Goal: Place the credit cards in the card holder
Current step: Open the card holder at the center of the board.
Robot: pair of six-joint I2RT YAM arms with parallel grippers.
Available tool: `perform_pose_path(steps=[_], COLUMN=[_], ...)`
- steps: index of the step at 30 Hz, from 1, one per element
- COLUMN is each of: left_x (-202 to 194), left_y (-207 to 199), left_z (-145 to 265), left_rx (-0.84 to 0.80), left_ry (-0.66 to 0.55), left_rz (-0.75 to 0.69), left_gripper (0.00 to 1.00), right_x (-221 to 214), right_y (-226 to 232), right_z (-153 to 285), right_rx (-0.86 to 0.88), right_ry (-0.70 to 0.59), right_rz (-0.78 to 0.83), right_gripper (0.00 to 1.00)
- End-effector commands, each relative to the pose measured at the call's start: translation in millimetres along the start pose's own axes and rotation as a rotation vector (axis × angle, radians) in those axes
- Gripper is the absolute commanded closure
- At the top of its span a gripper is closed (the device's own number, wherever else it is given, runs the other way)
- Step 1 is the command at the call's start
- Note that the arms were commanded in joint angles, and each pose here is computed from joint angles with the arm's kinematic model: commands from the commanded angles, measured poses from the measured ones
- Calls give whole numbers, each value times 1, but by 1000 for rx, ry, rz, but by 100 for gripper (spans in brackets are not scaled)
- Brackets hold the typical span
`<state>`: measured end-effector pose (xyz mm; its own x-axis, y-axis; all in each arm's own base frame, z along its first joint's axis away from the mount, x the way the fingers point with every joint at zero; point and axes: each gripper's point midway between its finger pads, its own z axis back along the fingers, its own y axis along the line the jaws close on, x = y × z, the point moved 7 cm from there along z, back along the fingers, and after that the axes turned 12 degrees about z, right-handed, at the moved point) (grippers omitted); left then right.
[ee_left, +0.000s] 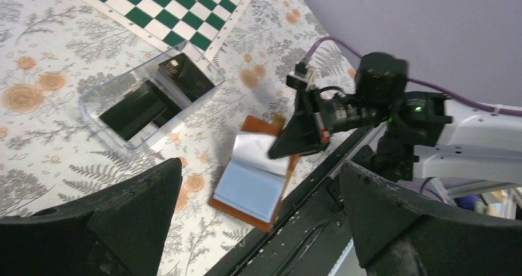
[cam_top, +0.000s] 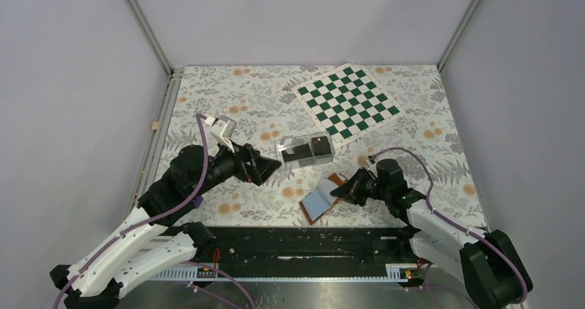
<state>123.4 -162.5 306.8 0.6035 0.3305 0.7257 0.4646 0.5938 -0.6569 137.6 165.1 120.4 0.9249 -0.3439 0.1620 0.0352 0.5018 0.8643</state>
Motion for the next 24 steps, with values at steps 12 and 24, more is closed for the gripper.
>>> perform_pose_path(steps=[12, 24], left_x=[5, -10], left_y=[-28, -16], left_z=[-14, -21], left_rx=[-205, -108], left_ry=[0, 109], left_rz=[123, 137], left_gripper=[3, 3], right_x=[7, 9], right_y=[-30, -17], right_z=[15, 67], right_rx=[-292, -554], right_ry=[-189, -264], right_rz=[-27, 89], right_gripper=[53, 6])
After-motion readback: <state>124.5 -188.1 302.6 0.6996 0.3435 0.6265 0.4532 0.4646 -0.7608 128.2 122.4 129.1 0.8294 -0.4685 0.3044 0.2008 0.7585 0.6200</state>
